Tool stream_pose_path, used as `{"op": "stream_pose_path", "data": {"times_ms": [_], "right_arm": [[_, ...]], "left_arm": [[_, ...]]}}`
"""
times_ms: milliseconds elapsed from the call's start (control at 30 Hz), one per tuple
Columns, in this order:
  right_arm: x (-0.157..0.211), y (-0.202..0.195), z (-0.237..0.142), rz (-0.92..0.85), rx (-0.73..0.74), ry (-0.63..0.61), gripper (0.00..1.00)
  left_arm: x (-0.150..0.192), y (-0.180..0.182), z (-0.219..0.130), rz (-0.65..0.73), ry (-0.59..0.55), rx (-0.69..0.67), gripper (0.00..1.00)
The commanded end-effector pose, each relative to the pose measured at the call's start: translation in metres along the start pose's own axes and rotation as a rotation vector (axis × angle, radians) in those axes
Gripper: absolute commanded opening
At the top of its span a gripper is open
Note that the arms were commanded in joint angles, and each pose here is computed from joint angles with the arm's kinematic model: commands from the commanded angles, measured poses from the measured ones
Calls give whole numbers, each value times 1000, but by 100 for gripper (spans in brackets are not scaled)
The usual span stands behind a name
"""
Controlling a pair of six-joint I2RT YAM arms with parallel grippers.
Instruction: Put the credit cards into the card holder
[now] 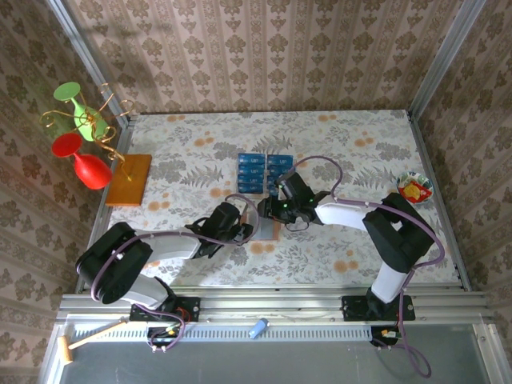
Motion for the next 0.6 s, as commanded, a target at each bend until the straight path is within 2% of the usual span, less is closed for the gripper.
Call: {"op": "stream_pose_path", "data": {"times_ms": [0,133,233,467,567], "right_arm": [[7,3,10,6,-13,25,50],[9,16,20,-4,-41,44,50],[8,23,23,0,-60,45,50],[0,45,18,-5,-103,30,51],[-2,54,21,-12,-111,35,51]], "left_arm": [[18,4,4,7,74,-24,57],[14,1,2,6,67,-17,58],[4,-1,-8,2,33,-18,64],[-31,2,-57,-74,-158,-7,89],[-39,7,-71,-116,-207,-4,100]]}}
Point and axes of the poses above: each hand's point on the last joint's axis, 136 mm out from that joint toward the fingers, its own z axis out along the fingers, its own y axis along the line the jaws close on, x = y × z, the point moved 2 cm from there along -z, back along the fingers, and after that the axes turned 13 degrees about -z, right-handed, at the moved point
